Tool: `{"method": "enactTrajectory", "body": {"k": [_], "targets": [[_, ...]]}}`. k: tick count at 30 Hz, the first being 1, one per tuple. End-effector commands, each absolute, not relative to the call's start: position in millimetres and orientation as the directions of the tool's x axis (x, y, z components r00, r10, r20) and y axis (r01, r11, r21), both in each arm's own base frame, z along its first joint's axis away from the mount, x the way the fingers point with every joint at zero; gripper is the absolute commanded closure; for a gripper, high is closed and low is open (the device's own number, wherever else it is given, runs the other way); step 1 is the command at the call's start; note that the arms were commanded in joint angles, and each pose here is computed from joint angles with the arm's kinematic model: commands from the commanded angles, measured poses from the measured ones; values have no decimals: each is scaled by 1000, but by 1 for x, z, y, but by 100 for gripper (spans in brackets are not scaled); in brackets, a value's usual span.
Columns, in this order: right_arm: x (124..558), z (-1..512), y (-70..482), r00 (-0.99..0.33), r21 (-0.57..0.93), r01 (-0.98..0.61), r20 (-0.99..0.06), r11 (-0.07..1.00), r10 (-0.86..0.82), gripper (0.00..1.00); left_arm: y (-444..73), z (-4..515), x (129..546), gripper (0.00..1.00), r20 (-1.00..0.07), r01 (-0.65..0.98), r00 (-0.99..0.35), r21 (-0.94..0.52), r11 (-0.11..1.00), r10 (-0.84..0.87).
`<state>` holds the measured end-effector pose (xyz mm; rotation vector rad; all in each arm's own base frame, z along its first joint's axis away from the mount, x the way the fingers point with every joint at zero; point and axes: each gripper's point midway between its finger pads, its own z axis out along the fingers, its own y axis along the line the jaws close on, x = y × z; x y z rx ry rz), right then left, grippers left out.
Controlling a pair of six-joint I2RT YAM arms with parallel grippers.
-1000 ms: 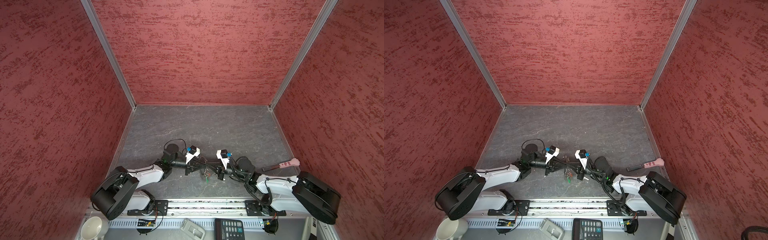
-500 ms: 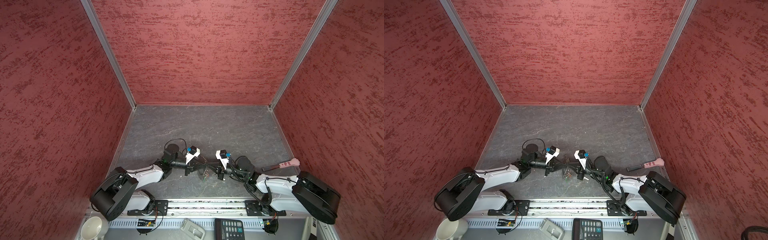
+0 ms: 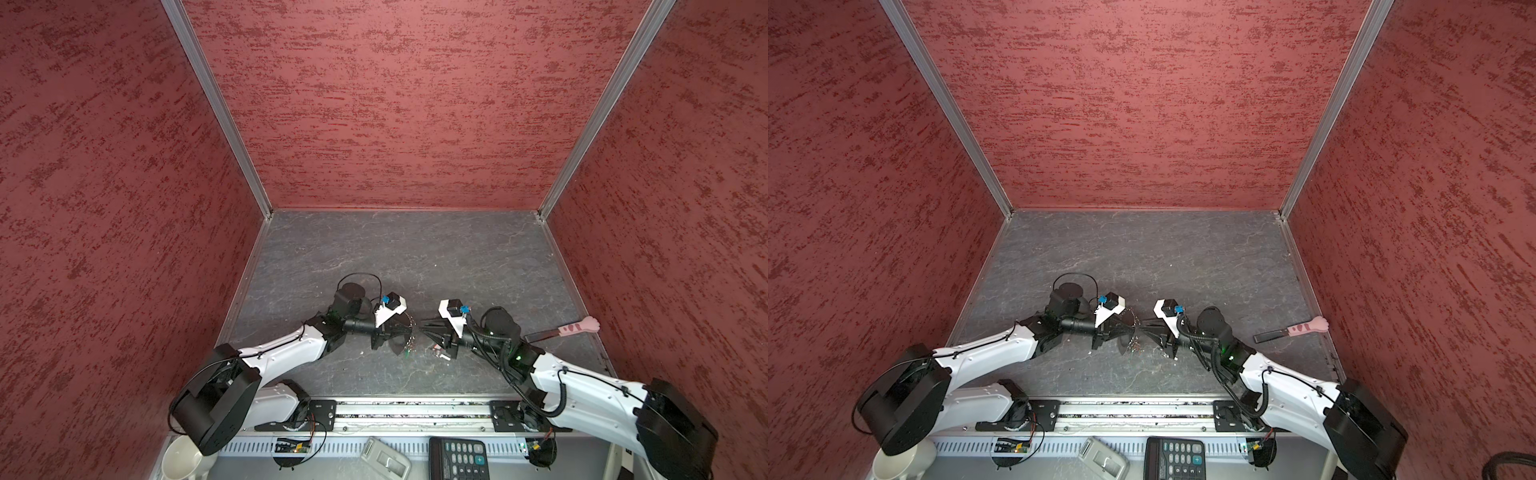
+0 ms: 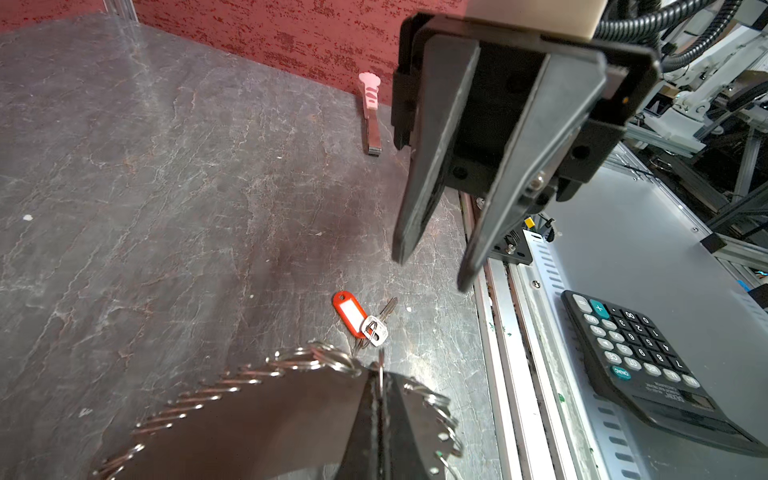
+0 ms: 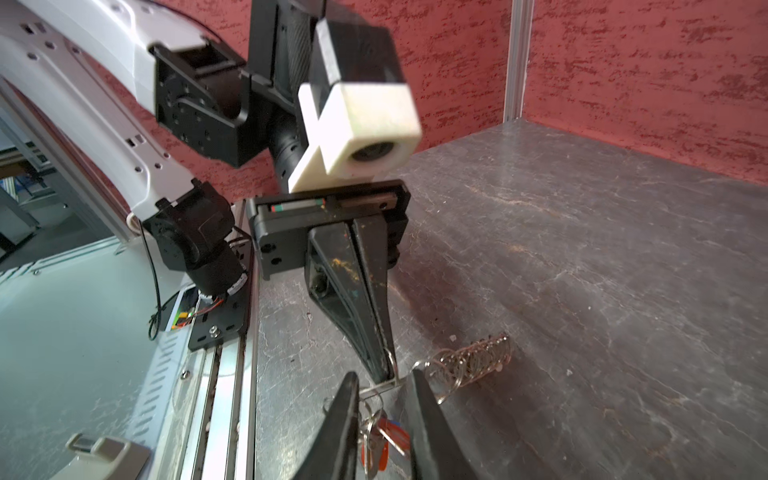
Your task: Put the keys on the keyring
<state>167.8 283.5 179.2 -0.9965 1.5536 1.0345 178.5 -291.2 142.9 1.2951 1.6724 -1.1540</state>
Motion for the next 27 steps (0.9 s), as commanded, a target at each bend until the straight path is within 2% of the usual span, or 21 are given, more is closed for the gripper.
{"method": "enactTrajectory", "body": {"k": [1, 4, 8, 27], "targets": [[157, 169, 288, -93, 47, -977, -973, 209, -213, 76, -291, 144, 173, 100, -908, 982, -191, -182, 60, 373], [154, 163, 292, -106, 62, -983, -960, 171, -261, 79, -290, 142, 164, 100, -915, 991, -130, -132, 20, 382], [150, 167, 293, -70, 36, -989, -967, 141, -245, 85, -290, 142, 158, 100, -913, 989, -129, -146, -13, 388], [148, 159, 307, -97, 84, -995, -961, 63, -260, 86, -293, 134, 148, 100, -903, 980, -141, -185, -72, 406]]}}
